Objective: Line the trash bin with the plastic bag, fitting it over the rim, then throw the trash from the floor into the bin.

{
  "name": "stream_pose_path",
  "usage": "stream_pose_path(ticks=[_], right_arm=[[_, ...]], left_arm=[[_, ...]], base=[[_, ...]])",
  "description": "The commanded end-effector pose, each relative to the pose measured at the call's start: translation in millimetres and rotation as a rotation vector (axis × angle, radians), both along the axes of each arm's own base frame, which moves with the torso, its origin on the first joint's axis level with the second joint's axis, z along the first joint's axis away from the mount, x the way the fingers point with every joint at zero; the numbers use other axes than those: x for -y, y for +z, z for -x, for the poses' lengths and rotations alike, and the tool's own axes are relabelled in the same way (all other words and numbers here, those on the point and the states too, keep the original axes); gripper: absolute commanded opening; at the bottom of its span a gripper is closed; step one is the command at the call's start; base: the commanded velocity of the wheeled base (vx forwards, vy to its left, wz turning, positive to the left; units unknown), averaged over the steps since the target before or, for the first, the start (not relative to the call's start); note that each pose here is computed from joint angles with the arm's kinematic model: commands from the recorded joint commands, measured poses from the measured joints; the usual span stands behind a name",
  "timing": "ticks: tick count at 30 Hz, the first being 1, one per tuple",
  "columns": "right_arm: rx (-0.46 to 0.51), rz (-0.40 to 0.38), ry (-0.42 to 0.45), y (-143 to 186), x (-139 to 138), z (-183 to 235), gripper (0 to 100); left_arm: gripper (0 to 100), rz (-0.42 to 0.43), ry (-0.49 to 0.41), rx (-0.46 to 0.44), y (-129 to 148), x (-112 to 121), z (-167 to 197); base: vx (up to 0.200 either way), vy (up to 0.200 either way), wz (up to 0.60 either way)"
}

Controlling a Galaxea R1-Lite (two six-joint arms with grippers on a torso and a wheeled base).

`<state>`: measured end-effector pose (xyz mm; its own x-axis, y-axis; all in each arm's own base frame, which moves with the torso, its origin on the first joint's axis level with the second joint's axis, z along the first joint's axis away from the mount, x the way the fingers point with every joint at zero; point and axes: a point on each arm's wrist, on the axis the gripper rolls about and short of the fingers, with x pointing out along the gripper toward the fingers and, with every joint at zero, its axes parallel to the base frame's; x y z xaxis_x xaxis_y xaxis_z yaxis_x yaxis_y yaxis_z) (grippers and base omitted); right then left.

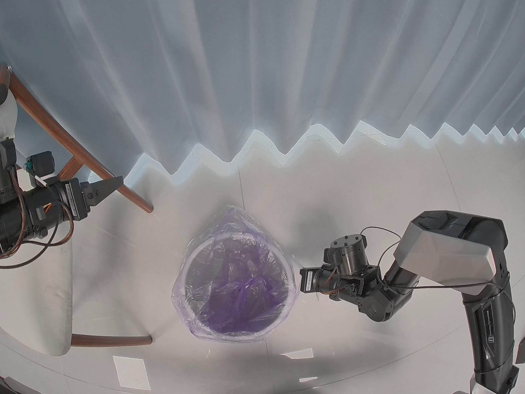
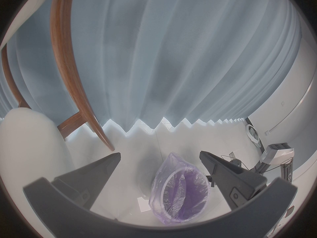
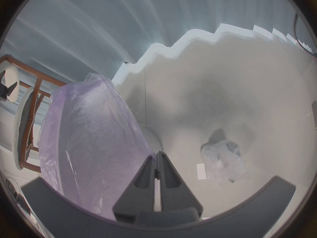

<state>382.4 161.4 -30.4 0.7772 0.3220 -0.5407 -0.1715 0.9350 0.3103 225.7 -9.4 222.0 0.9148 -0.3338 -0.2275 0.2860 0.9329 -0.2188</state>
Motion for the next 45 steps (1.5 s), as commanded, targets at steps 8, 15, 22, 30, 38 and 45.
stream_pose_path(ticks=[8, 15, 22, 30, 38, 45], right_arm=[[-0.023, 0.058, -0.014, -21, 8, -20, 0], [-0.068, 0.080, -0.051, -35, 13, -32, 0], [-0.163, 0.073, -0.083, -33, 12, -37, 0], [-0.271, 0.078, -0.120, -29, 13, -43, 0], [-0.335, 0.030, -0.193, -28, 13, -44, 100], [-0.229, 0.002, -0.298, -3, 17, -37, 100]], left_arm=[[100, -0.002, -0.002, -0.009, -3, 0, 3], [100, -0.002, -0.003, -0.008, -3, 0, 4], [100, -0.010, -0.009, -0.013, -5, 1, 5], [100, -0.039, -0.018, -0.023, -12, 1, 10], [100, -0.038, -0.014, -0.008, -8, 0, 10], [100, -0.028, -0.018, 0.000, -6, 0, 11]], base=[[0.000, 0.000, 0.00], [0.000, 0.000, 0.00], [0.000, 0.000, 0.00], [0.000, 0.000, 0.00], [0.000, 0.000, 0.00], [0.000, 0.000, 0.00]])
